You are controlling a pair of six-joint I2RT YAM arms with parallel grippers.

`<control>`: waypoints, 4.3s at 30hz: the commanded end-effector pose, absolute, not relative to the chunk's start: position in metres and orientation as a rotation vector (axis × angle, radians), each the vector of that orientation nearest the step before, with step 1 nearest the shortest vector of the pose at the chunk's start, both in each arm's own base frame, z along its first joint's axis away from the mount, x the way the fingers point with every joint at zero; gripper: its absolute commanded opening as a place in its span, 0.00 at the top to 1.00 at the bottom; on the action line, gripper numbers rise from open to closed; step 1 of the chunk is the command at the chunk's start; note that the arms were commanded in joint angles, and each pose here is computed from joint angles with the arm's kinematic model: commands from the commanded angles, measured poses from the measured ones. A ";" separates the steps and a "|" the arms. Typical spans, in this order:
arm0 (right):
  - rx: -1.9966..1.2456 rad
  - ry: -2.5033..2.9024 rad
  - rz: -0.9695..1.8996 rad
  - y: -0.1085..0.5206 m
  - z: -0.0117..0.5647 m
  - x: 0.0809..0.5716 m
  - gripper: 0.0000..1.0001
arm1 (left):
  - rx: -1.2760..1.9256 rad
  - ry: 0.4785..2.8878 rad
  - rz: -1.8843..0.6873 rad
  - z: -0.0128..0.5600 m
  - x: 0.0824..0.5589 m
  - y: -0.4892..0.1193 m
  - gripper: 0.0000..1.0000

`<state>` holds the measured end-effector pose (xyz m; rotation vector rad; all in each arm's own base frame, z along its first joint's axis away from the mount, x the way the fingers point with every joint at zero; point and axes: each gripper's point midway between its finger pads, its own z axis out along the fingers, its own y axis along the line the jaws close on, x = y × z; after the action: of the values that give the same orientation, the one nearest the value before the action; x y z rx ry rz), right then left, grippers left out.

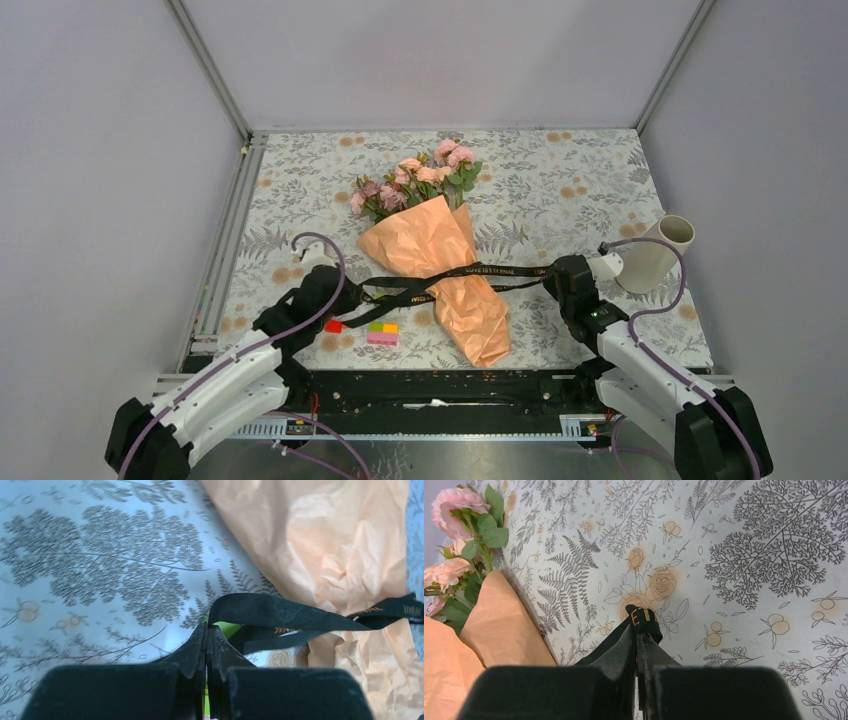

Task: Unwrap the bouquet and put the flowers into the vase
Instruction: Untie the ribbon from the wrapping paper.

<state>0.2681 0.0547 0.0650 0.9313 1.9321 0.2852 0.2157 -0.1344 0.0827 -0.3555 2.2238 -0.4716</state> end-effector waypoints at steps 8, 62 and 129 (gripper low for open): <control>0.980 1.919 0.298 0.044 0.063 0.259 0.84 | -0.738 2.098 -0.456 0.078 0.216 -0.090 1.00; -1.013 2.202 0.124 0.262 0.086 0.287 0.63 | -0.145 2.117 -0.664 0.123 0.214 -0.159 0.28; 0.310 2.231 0.143 0.070 0.176 0.328 1.00 | 0.489 2.050 -0.246 0.117 0.245 -0.308 0.92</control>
<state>0.3278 0.0751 0.1518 0.2713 2.3002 0.1335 0.2332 -0.3083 0.0762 0.6421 2.1159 -0.2237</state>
